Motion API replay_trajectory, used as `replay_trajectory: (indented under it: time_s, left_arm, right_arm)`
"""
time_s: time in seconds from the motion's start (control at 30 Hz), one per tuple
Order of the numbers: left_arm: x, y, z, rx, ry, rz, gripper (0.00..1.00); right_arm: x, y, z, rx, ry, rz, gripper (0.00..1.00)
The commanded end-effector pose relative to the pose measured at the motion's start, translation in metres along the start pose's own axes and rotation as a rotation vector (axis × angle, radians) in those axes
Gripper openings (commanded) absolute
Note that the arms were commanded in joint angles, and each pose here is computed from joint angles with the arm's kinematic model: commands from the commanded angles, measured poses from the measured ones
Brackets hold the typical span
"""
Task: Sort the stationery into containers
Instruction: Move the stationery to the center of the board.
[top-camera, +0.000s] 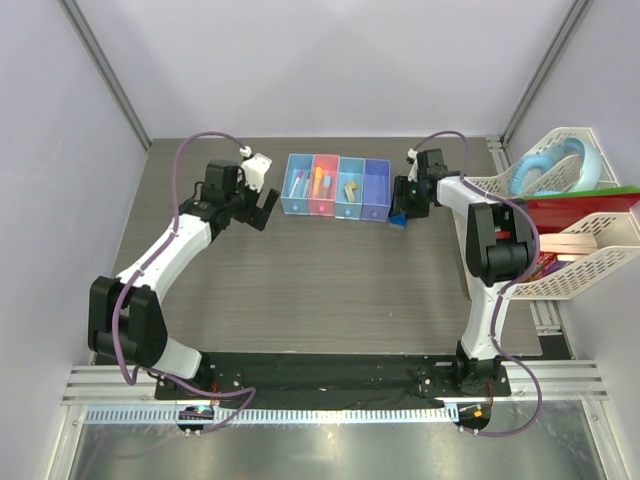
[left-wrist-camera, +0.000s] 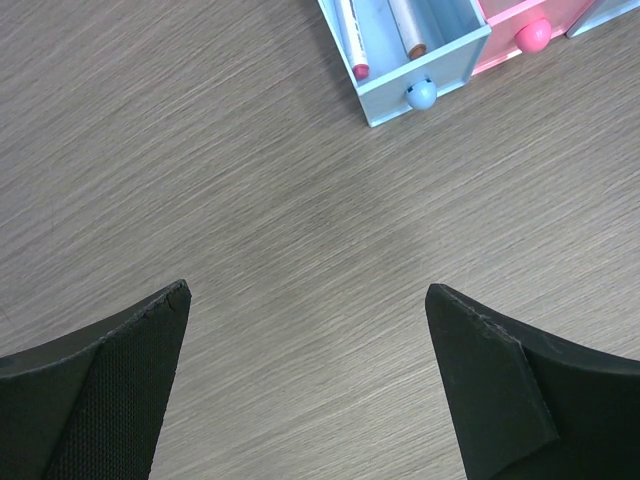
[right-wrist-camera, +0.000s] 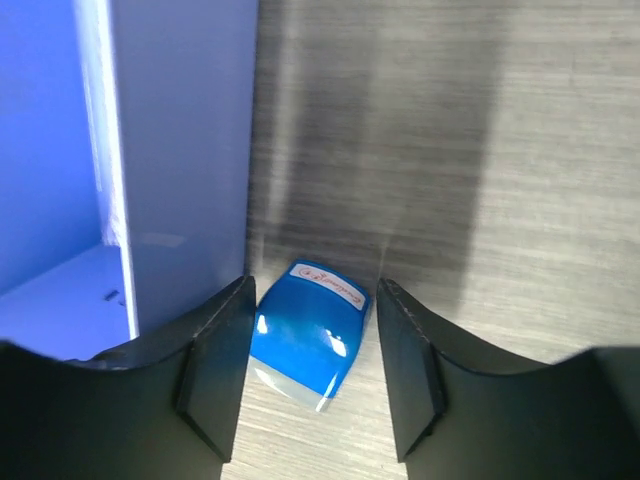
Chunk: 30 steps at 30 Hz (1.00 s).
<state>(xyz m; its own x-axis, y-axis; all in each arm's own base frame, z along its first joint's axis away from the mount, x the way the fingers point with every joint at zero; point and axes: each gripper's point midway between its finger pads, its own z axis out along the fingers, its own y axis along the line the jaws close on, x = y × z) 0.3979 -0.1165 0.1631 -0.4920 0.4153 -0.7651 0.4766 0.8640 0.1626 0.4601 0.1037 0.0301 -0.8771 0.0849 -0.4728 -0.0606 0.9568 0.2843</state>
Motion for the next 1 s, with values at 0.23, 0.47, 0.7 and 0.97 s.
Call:
replay_trajectory:
  time_s: [0.23, 0.47, 0.7, 0.97]
  left_arm:
    - [-0.018, 0.001, -0.003, 0.003, -0.072, 0.003, 1.0]
    - [-0.009, -0.02, -0.011, 0.115, -0.064, 0.051, 1.0]
    - [-0.009, -0.027, -0.015, 0.154, -0.065, 0.048, 0.98]
    - [-0.009, -0.03, -0.018, 0.168, -0.07, 0.033, 0.98]
  right_arm:
    - [0.026, -0.007, -0.009, 0.107, 0.017, -0.067, 0.25]
    - [0.027, 0.0, -0.036, 0.093, 0.032, -0.099, 0.15]
    - [0.065, 0.014, -0.06, -0.013, 0.139, -0.146, 0.39]
    - [0.038, 0.002, -0.091, 0.021, 0.026, -0.284, 0.54]
